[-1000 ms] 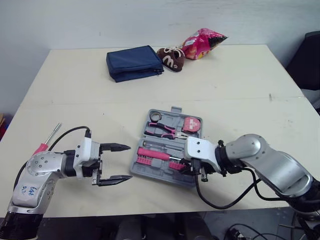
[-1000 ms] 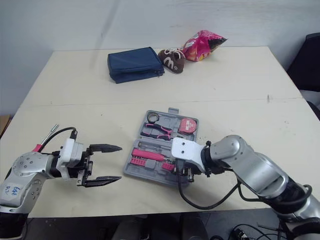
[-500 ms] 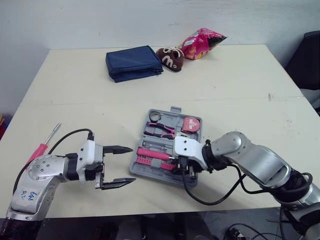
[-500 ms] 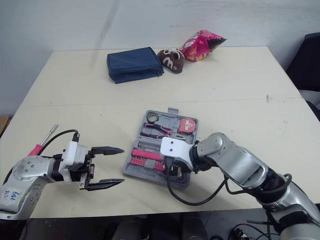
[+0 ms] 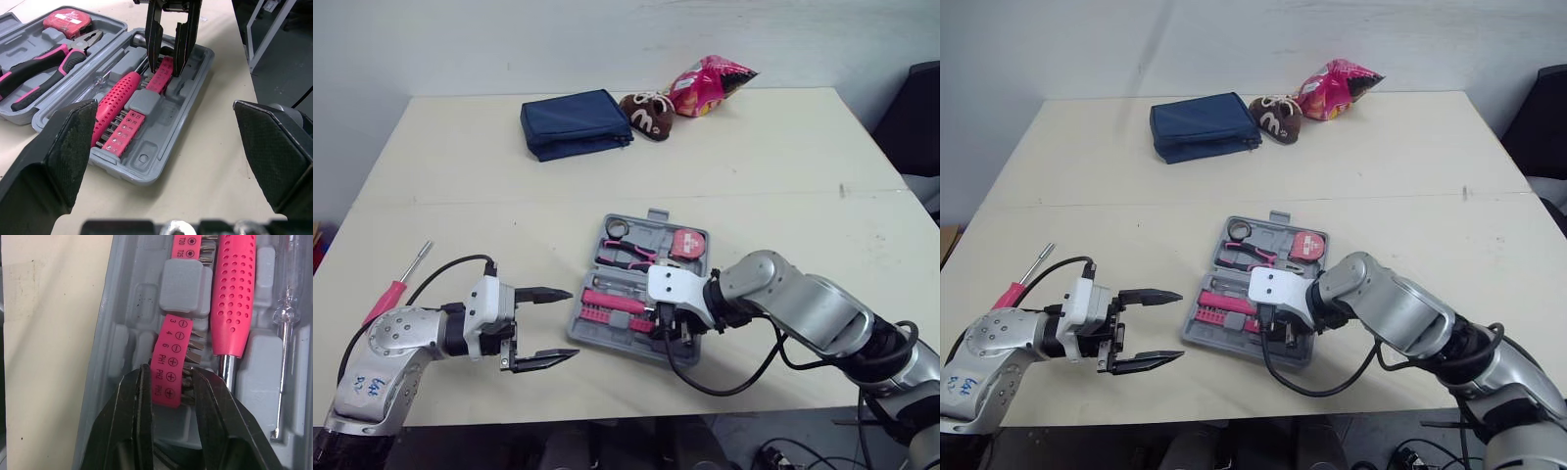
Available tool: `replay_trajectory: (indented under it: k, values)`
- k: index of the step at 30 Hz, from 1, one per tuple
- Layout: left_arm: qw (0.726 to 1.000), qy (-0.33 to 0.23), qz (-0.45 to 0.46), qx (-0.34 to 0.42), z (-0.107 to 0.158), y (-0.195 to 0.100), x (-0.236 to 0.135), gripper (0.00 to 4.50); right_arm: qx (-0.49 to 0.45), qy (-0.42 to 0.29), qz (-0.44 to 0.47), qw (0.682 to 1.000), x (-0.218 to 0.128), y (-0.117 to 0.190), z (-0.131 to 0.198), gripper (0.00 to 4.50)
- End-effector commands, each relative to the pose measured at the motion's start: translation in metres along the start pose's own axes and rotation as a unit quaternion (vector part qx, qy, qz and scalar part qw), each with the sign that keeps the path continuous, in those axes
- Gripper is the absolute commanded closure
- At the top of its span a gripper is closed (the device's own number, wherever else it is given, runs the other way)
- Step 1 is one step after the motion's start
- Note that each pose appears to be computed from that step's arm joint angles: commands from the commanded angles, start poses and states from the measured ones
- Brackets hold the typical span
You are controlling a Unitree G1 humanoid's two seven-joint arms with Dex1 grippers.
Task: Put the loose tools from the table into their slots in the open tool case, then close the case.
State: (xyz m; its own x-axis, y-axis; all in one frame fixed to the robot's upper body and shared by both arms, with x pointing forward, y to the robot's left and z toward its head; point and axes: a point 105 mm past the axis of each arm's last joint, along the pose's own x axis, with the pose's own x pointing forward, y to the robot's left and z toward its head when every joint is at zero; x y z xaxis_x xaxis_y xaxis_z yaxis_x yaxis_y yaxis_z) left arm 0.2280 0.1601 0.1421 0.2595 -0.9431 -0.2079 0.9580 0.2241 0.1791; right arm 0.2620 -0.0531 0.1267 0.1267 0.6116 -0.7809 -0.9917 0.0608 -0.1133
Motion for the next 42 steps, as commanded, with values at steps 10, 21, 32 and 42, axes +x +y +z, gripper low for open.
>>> replay_trajectory:
  k: [10,21,32,42]
  values:
    - [1.000,-0.005,0.016,0.015,0.005,-0.002,-0.003,0.00,-0.006,-0.021,0.011,1.000,0.008,0.000,0.011,3.69]
    - [1.000,-0.003,0.025,0.006,0.004,-0.003,-0.008,0.00,-0.056,-0.076,0.001,0.996,-0.030,0.005,0.024,2.43]
    - [0.999,-0.003,0.036,0.011,0.006,0.003,-0.009,0.00,-0.079,-0.278,0.000,0.957,-0.030,0.009,0.022,4.04]
    - [0.999,0.006,0.036,0.020,0.007,0.007,-0.012,0.00,-0.131,-0.251,-0.022,0.959,0.000,0.005,-0.015,4.46]
